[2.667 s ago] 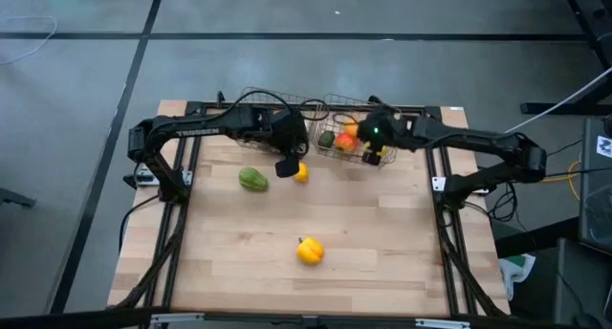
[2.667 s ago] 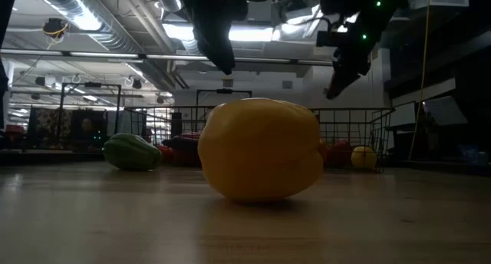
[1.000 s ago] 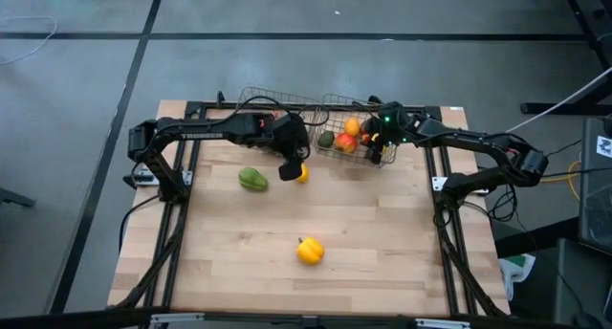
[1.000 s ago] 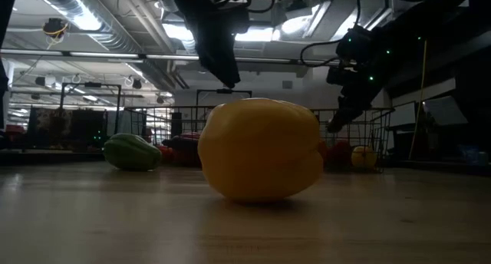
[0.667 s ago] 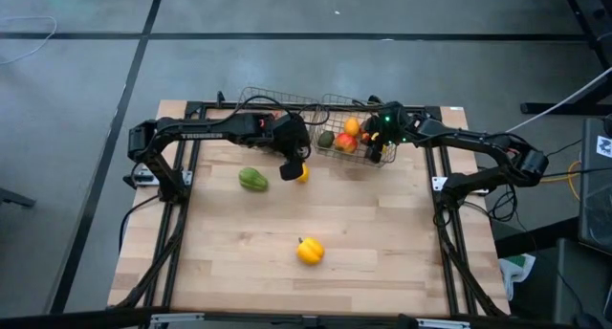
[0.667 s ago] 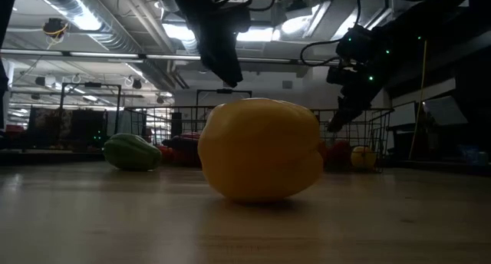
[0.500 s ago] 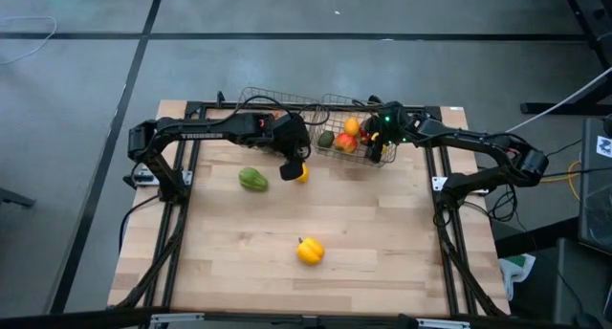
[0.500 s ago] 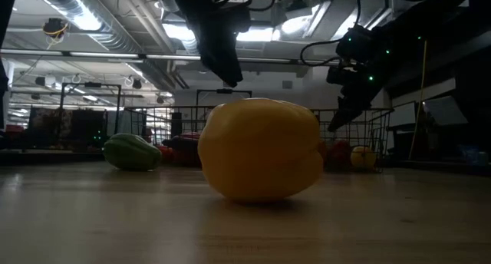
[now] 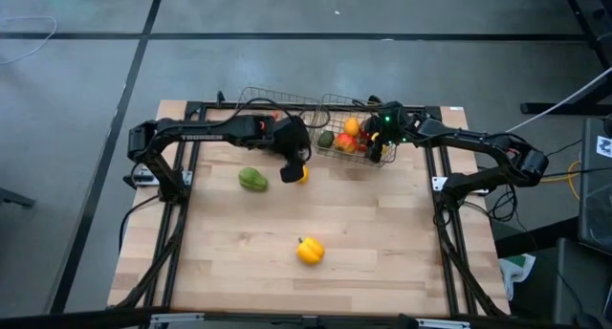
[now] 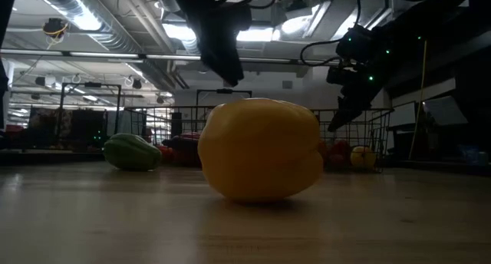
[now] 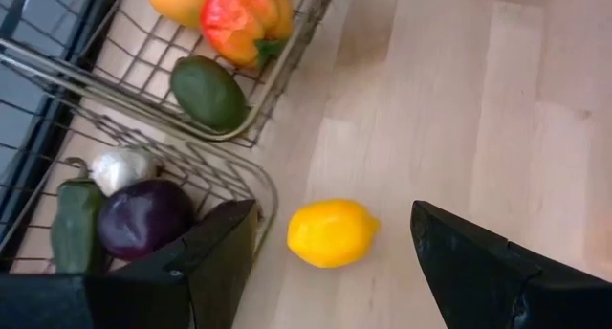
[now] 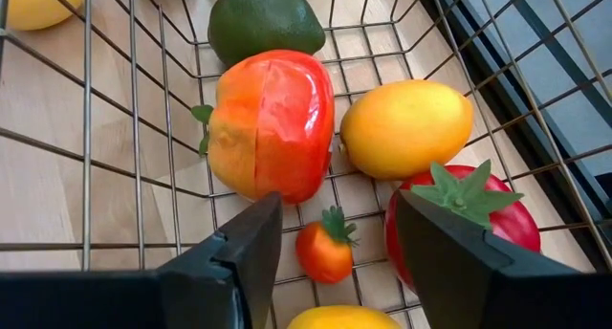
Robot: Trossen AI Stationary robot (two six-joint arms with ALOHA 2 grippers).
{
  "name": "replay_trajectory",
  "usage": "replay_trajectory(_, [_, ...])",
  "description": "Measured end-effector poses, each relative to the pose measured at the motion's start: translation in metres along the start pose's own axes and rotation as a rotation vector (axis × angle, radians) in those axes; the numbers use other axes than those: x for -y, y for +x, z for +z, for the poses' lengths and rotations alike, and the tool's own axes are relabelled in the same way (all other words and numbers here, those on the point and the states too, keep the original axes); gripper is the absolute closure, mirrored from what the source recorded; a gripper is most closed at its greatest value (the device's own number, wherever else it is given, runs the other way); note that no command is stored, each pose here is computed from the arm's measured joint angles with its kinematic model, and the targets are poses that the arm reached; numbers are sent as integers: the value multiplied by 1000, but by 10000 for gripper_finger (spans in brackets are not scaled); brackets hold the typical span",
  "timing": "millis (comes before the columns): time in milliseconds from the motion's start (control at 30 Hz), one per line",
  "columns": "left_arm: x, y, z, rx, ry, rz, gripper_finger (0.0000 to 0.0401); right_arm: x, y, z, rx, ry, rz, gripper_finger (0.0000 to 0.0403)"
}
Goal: Sort produce into baskets
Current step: Put the yellow lemon into the right golden wire basket
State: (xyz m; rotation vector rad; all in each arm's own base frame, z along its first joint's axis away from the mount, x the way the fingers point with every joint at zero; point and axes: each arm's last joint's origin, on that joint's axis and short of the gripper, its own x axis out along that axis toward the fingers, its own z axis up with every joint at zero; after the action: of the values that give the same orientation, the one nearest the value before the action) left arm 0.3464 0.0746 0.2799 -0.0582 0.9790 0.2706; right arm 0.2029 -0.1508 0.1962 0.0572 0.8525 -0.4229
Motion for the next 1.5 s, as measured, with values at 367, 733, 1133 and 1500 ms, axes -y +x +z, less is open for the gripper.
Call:
replay_trajectory(367, [23,9,-2,-24,-8,-30,127,0,0,0,0,0,-1,199])
replay_trajectory(733, [30,41,-7,-102,13,14,127,0,0,0,1,-1,5,199])
replay_trajectory(1133, [31,46,-8,-107,-237,30,127,4,-7,16,41,-12,-12,199])
replay_trajectory(1500, [31,44,-18,-179,-706,133,127,9,-18,39,117,-15,-23,199])
